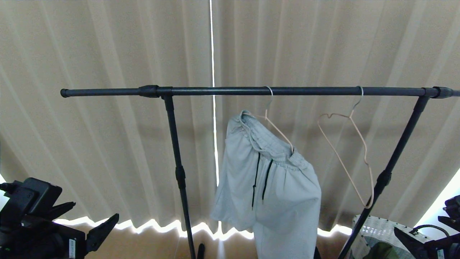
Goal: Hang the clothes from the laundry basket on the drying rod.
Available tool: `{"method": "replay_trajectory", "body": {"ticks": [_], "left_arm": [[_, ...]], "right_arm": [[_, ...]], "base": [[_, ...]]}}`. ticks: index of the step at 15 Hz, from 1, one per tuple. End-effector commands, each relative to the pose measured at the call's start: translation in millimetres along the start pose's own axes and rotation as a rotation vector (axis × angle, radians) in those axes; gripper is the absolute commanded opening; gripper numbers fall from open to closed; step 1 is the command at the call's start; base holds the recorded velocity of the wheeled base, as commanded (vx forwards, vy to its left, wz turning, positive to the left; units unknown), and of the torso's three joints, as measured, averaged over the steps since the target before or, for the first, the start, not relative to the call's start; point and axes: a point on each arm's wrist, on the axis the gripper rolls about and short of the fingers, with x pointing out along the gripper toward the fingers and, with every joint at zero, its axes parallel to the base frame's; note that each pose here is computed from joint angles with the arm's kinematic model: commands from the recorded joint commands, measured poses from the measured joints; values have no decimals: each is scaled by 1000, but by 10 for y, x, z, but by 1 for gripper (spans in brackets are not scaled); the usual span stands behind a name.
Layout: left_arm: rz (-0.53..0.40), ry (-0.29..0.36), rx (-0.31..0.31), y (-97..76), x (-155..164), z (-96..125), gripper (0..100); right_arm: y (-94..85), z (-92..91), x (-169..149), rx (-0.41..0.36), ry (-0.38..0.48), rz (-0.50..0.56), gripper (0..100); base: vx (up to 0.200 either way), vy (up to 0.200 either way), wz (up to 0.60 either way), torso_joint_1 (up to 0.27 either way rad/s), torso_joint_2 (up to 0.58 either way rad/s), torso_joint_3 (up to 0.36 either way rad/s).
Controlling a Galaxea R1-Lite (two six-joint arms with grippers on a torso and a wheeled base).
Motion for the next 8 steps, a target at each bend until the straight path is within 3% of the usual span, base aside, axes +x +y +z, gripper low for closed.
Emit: {"method": "replay_trajectory", "body": {"ticks": [1, 8], "left_arm": [[1, -3, 0, 1, -5, 2, 100], [-1, 3, 2, -4, -4, -12, 100]], "right_arm": [[3, -16, 1, -1, 7, 0, 100], [28, -50, -6, -38, 17, 14, 100]], "base": [[-200, 0, 0, 2, 2, 12], [-200, 0, 0, 6, 0, 2]]}}
